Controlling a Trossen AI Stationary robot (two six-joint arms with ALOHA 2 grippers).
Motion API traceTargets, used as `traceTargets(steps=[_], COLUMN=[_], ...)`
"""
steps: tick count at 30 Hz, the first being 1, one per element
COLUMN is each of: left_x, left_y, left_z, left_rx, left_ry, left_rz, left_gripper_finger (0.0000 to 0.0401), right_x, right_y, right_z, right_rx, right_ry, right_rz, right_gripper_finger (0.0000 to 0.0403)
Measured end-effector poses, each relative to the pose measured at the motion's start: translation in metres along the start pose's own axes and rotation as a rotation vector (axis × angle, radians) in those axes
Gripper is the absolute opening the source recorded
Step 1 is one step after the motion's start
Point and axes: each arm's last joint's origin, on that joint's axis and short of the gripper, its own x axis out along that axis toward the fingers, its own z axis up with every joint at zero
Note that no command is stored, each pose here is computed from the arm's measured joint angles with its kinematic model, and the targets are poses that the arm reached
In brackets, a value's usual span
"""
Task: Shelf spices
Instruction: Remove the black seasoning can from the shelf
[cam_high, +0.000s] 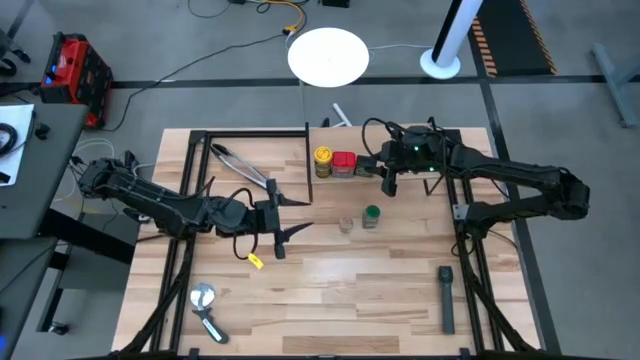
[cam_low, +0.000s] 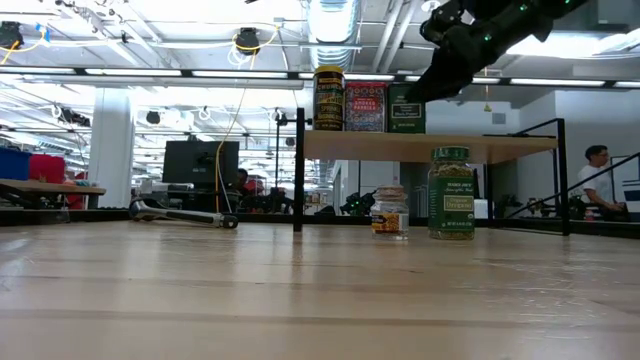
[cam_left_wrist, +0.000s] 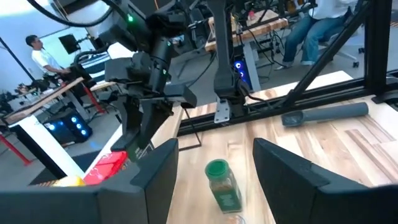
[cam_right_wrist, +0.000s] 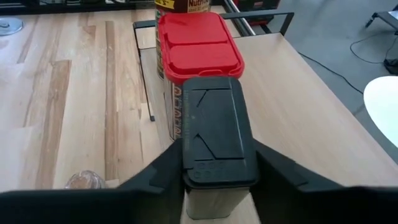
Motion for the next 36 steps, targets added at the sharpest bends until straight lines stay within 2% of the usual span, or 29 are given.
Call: traceTargets(steps=[1,11,18,21,26,31,34,36], left_x=[0.000,-0.003,-0.007,-0.008,-0.009,-0.009,-0.007,-0.006], left_y=[0.000,-0.006,-0.013,-0.015,-0.018,-0.019,-0.021,-0.022], left_z=[0.000,-0.003,-0.001,-0.001,-0.003,-0.004,-0.006,-0.007], left_rx=[-0.006,-0.101,-0.123,-0.134,-0.159,-0.201,-0.204,-0.201], left_ry=[0.003,0.036,0.030,0.033,0.059,0.070,0.075,0.079], left_rz=[-0.001,-0.031,-0.060,-0.069,-0.098,-0.100,-0.100,-0.101], left_gripper_finger=[0.0201,0.0201,0.0201,0.0201,0.0201,0.0201,0.0201,0.0201], right_x=[0.000,-0.007,-0.040,-0.057,-0.072,-0.063,-0.053,-0.046], right_y=[0.000,-0.002,0.001,0.008,0.030,0.063,0.085,0.099], right_z=[0.000,-0.001,0.001,-0.002,-0.013,-0.035,-0.051,-0.063], right_rx=[-0.001,0.000,-0.004,0.034,0.087,0.079,0.077,0.056], right_ry=[0.000,0.009,-0.030,-0.039,-0.017,-0.055,-0.095,-0.100], right_rz=[0.000,-0.011,-0.009,0.053,0.210,0.359,0.404,0.392], right_gripper_finger=[0.0134,0.0134,0.0134,0.0134,0.0134,0.0134,0.0134,0.0134])
